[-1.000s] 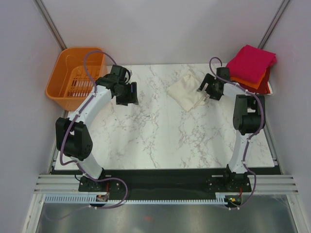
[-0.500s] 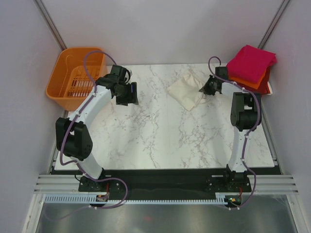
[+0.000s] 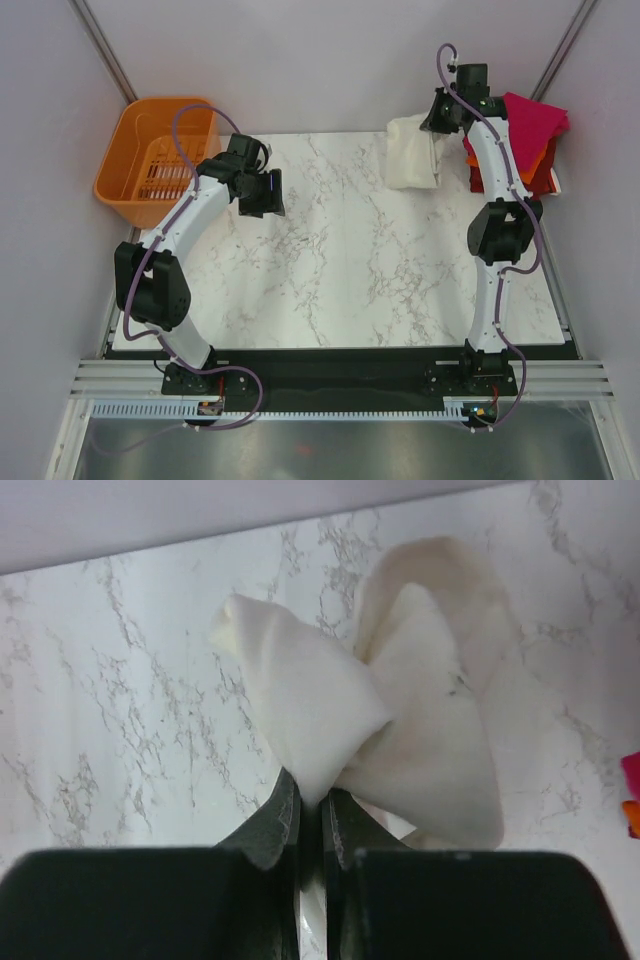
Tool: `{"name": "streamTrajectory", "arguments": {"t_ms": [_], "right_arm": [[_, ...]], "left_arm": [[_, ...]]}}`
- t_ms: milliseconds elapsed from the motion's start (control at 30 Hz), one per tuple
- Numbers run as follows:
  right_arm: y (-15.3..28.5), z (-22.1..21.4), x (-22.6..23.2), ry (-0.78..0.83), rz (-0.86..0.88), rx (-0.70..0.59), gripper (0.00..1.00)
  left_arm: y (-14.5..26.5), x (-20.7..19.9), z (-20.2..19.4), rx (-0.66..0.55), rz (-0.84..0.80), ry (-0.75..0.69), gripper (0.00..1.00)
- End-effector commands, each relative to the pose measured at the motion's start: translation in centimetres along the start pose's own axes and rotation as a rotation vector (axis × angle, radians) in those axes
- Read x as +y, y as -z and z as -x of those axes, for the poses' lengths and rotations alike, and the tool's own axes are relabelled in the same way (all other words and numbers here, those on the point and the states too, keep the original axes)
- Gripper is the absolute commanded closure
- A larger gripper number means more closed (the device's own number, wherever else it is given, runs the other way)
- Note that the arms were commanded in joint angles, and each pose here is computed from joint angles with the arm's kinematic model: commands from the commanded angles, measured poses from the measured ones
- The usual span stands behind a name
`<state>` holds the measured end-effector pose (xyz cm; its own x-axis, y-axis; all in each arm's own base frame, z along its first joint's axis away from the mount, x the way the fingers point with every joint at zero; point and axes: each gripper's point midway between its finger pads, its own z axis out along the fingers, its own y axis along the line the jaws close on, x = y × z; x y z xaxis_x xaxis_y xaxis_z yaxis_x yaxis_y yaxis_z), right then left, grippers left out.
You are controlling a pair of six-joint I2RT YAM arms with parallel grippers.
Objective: Fold and stack the t-shirts
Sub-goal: Neatly place the folded tshirt to the corner
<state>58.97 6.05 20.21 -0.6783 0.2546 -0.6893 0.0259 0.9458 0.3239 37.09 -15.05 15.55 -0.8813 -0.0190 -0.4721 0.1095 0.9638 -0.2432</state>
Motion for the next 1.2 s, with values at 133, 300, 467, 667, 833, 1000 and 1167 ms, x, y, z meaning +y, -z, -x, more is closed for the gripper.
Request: {"name": "streamTrajectory", "arguments": {"t_ms": [133,300,467,667,833,1000,1167], "right_arm": [[4.6,4.8,1.7,0.059,0.030,-0.114,1.00],[7.6,7.1,2.4,0.063,0.026,-0.196,1.00],[11.1,10.8,1.2,0.012,0.058,-0.314,1.00],[15.0,15.2,-1.7,-0.015,0.128,-0.453,1.00],[18.9,18.9,-5.0,-0.107,0.240,-0.577,1.00],[20.5,19.6,-11.6,-0.249,0.257,-0.602,1.00],[21.0,18.5,-15.8,-0.310,0.178,-0.598,1.00]], "left_arm": [[-0.3,-0.6,0.4,-0.014,-0.026,0.014,0.34],[-0.5,-0.6,0.4,-0.012,-0.024,0.016,0.34],[-0.7,-0.5,0.2,-0.004,-0.023,0.016,0.34],[-1.1,-0.4,0.0,0.008,-0.019,0.017,0.34],[-1.6,-0.6,-0.3,0.023,-0.019,0.012,0.34],[-1.8,-0.7,-0.4,0.029,-0.018,0.010,0.34],[-2.2,-0.6,-0.7,0.041,-0.015,0.011,0.34]]}}
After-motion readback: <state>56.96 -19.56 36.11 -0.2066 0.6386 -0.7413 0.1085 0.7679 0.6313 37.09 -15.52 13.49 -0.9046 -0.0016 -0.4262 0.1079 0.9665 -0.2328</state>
